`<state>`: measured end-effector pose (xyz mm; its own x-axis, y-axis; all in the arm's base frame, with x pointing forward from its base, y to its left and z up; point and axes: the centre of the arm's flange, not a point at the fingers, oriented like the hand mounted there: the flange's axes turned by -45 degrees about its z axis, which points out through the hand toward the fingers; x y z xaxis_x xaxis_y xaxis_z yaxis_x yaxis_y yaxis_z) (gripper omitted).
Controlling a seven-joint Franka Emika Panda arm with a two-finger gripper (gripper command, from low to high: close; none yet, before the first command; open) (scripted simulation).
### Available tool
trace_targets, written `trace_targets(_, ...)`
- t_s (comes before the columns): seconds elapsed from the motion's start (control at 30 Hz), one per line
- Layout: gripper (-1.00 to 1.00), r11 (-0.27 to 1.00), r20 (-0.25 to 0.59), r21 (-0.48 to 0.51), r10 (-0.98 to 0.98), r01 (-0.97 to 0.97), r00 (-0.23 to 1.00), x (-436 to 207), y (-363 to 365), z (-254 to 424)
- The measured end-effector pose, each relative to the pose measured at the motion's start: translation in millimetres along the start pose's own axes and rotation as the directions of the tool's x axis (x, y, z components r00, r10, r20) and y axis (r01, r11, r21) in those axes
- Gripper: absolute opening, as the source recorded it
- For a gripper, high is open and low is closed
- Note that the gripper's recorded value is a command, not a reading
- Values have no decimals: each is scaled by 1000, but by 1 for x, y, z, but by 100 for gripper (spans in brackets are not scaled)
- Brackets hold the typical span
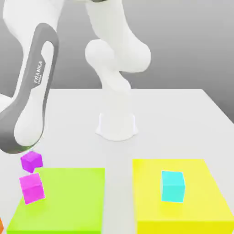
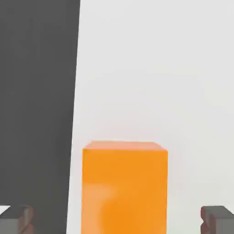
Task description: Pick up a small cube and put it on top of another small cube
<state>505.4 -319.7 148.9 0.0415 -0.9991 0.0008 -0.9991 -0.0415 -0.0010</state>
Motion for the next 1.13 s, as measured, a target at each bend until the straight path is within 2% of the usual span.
trace_targets(0.03, -100, 1000, 0, 0, 1, -1, 1000, 0, 1, 10)
trace_targets(0.23, -100, 1000, 0, 1, 2, -2, 1000, 0, 1, 14)
trace_targets(0.4, -100, 1000, 0, 1, -4, 4, 1000, -1, 1, -46)
trace_targets(0.83, -100, 940, 0, 0, -341, 341, 940, -86, 72, -151)
trace_targets(1.0, -100, 924, 1, 1, -382, 382, 924, -97, 84, -107)
trace_targets(1.03, 100, 924, 1, 1, -382, 382, 924, -97, 84, -98)
trace_targets(1.13, 100, 924, 1, 1, -382, 382, 924, -97, 84, -98)
